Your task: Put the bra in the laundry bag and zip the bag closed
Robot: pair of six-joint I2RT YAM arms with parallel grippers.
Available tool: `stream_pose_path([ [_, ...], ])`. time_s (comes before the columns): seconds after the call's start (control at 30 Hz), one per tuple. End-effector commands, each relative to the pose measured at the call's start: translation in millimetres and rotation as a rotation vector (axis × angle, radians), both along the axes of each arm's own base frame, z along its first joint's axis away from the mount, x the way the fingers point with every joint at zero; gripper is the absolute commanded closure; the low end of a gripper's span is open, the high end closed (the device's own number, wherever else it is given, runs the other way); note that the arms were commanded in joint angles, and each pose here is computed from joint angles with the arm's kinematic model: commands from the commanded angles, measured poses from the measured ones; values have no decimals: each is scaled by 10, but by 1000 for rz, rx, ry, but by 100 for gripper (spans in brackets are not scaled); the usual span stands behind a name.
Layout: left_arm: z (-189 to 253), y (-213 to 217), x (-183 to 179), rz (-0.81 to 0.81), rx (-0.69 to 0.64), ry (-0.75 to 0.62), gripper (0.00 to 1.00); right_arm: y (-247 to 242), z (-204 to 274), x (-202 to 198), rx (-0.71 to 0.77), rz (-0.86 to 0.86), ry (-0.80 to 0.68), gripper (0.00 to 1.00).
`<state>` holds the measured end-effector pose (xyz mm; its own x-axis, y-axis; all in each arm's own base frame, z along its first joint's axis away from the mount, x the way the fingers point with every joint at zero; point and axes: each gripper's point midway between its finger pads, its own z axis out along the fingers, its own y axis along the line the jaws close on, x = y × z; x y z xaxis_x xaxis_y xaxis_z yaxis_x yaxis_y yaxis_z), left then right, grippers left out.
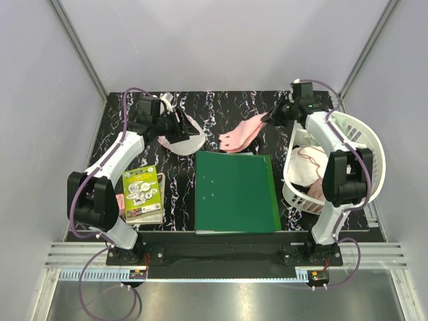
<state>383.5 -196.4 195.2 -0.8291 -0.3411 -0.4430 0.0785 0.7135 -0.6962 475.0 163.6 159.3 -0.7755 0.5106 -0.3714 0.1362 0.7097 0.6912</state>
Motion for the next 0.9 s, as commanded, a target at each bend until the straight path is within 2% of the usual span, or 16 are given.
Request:
stream_pose_path([
  [0.0, 349, -86, 136, -21, -53, -107, 42, -379, 803, -121, -178, 18, -166, 100],
  [0.07, 318, -85, 129, -21, -52, -103, 41, -457, 879, -188, -241, 34, -170, 100],
  [0.2, 296, -133, 135, -32, -55, -118, 41, -339, 987, -174, -222, 65, -176, 100],
  [0.27, 275, -155, 170, -25, -58, -117, 41, -197, 838, -79, -229, 89, -151, 100],
  [0.4, 245, -236, 240, -23, -81, -106, 39, 458, 277, 213, -240, 198, -73, 97],
  [0.5, 211, -235, 280, -20, -80, -97, 36, 836, -183, 402, -222, 235, 29, 84],
  [0.6, 206, -187, 317, -2, -66, -104, 33, 1117, -386, 497, -210, 287, 79, 65],
  [0.67, 213, -156, 366, 1, -51, -127, 30, 1219, -292, 481, -172, 304, 88, 62],
  [0.8, 306, -194, 528, -13, -53, -194, 24, 1154, 36, 372, -183, 307, 52, 45],
  [0.87, 380, -246, 685, -15, -68, -242, 24, 1066, -24, 270, -206, 310, 81, 39],
])
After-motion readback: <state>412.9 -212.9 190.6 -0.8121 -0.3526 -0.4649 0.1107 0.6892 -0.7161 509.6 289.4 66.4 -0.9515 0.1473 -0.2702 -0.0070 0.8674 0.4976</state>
